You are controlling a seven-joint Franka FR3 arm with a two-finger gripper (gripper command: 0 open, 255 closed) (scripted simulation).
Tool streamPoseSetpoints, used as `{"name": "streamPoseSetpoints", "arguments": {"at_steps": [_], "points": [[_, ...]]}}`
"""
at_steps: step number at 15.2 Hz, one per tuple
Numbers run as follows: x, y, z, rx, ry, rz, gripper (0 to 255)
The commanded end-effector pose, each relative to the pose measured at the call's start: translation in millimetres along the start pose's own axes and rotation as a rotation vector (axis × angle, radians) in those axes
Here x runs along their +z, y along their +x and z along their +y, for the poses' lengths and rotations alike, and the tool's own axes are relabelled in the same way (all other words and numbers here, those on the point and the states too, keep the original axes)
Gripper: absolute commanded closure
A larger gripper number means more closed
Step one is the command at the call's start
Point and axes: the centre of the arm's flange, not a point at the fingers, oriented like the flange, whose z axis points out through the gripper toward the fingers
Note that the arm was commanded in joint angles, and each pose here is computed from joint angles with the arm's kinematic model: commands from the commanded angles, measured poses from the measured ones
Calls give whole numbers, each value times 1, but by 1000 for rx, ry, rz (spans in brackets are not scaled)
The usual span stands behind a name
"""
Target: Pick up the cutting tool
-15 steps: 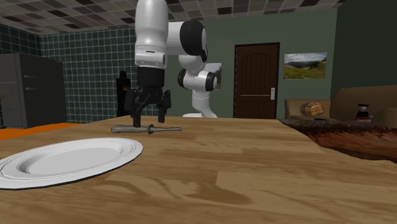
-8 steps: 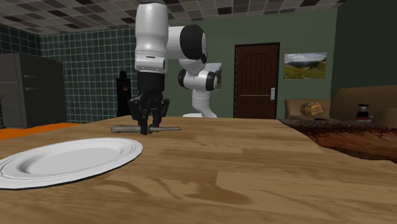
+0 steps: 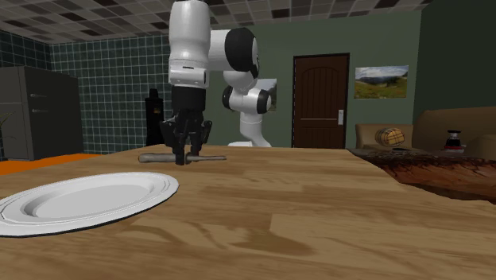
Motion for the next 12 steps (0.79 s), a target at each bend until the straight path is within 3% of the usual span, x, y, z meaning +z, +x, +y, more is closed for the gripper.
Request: {"name": "streamPoseSetpoints", "arguments": {"at_steps": [1, 12], "points": [[-8, 0, 0, 0, 0, 0, 255], [-66, -5, 0, 0, 0, 0, 255]]}}
